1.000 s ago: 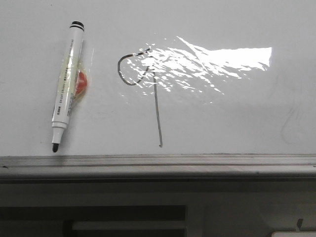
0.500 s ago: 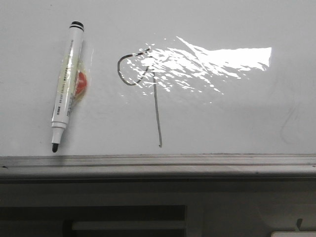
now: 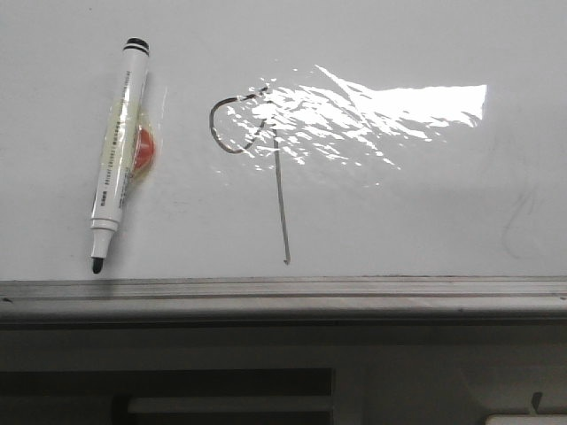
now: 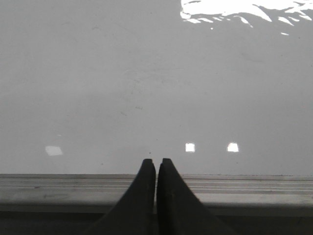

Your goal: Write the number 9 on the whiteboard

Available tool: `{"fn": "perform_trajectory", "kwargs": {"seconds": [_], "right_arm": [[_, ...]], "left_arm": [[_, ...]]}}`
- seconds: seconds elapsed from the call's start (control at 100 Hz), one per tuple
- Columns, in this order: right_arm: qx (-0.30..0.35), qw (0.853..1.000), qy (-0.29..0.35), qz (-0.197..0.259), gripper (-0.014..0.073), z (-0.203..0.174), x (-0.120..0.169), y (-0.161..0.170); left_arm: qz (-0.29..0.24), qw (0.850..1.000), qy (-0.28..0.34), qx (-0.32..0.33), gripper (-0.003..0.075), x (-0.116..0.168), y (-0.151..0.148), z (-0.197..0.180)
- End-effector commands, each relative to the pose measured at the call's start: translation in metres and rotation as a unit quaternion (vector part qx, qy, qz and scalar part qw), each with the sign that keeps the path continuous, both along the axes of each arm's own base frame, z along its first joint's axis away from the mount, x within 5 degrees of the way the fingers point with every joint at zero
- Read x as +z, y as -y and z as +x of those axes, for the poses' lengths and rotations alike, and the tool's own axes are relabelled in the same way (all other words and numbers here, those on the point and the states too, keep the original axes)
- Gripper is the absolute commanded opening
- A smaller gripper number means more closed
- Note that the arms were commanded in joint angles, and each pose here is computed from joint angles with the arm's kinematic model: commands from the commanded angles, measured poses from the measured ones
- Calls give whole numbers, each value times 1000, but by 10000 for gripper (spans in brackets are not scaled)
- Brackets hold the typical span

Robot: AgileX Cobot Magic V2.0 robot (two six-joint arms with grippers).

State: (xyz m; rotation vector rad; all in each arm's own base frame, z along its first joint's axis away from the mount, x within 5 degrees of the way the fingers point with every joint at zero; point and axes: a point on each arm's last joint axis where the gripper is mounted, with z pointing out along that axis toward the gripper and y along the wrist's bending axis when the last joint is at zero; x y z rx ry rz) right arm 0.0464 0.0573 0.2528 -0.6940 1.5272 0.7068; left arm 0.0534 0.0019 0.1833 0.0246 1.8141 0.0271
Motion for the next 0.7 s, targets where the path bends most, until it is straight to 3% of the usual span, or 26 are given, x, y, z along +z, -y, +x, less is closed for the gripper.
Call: {"fn": "perform_trajectory", "kwargs": {"seconds": [0.0,0.59,0.69], "right_arm": [[-1,999,39,35,-62,0,16,0],[-1,999,39,35,-62,0,16,0],[-4,998,60,14,-62,1,15,0]], "left_arm": [[-11,1000,26,-1,-20,-1,1,0],[-11,1000,26,-1,-20,-1,1,0],[-11,1000,26,-1,-20,-1,1,0]]}}
